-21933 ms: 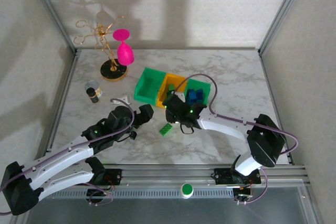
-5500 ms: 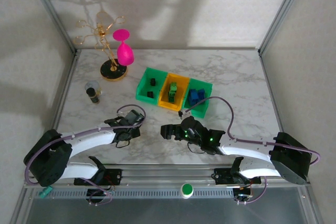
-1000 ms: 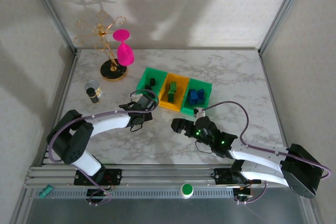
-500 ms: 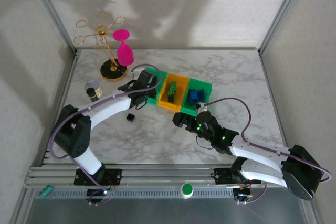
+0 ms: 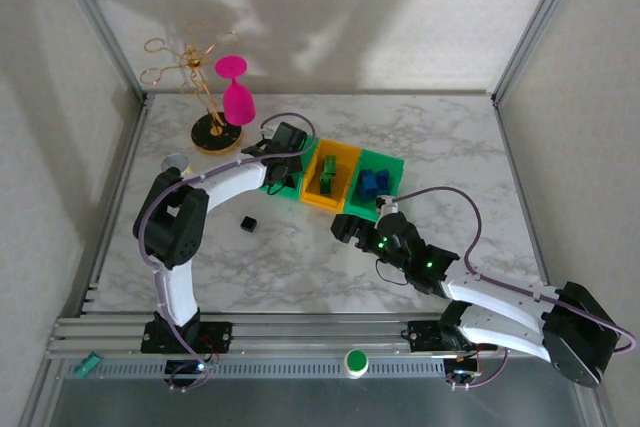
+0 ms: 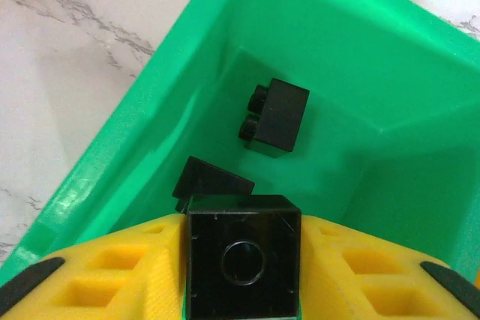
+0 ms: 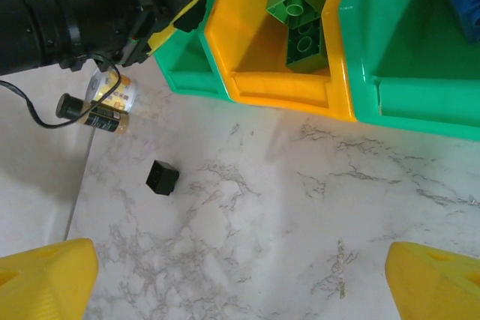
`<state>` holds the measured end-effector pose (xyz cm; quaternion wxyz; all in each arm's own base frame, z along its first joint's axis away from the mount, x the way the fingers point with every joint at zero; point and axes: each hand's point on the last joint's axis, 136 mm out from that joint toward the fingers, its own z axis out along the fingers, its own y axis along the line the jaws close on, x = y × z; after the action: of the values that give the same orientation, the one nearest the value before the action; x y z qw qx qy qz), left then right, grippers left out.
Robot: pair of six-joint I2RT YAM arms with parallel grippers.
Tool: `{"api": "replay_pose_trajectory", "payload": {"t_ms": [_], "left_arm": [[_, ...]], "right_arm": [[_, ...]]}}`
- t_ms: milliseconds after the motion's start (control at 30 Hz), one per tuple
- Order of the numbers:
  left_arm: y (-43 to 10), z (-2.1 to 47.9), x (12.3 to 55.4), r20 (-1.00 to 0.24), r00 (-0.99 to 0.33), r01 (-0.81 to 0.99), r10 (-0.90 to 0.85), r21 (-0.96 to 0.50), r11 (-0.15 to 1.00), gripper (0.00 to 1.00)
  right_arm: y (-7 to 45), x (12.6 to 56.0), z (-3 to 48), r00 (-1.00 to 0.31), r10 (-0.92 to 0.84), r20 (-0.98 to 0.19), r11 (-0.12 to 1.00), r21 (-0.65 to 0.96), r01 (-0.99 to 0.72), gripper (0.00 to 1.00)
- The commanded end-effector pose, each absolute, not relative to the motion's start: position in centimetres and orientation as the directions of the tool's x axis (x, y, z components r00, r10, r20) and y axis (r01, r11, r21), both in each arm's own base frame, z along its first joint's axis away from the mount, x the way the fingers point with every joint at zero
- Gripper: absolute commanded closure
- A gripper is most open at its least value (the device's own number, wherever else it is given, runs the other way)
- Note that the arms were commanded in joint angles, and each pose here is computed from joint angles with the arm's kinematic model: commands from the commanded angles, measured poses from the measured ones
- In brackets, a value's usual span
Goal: Sort the legos into containers by color
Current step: Place the lego in the container.
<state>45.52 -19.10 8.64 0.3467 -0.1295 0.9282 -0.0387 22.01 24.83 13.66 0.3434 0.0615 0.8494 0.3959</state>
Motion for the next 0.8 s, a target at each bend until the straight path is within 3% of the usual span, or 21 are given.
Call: {"api": "replay_pose_trajectory", "payload": {"t_ms": [0, 300, 567, 767], "left_arm": [[-19.5, 10.2, 46.1, -0.649, -0.715, -0.184, -0.261, -0.186, 0.965, 0.56], [-18.1, 13.2, 44.1, -0.668, -0.691, -0.187, -0.277, -0.205, 0.961, 0.55], [-13.9, 15.9, 37.6, -0.69, -0.647, -0.217, -0.323, -0.239, 0.946, 0.53], [-10.4, 13.6, 33.6, -0.657, -0.665, -0.277, -0.356, -0.227, 0.934, 0.49]], "right_arm": [[23.9, 21.7, 12.7, -0.76, 0.367, -0.537, 0.704, 0.694, -0.15, 0.01], [24.6, 21.4, 13.3, -0.771, 0.3, -0.563, 0.708, 0.672, -0.215, 0.01], [26.2, 20.5, 12.2, -0.805, 0.266, -0.53, 0.66, 0.709, -0.249, 0.01], [28.2, 19.4, 11.1, -0.819, 0.21, -0.533, 0.669, 0.69, -0.277, 0.01]]}}
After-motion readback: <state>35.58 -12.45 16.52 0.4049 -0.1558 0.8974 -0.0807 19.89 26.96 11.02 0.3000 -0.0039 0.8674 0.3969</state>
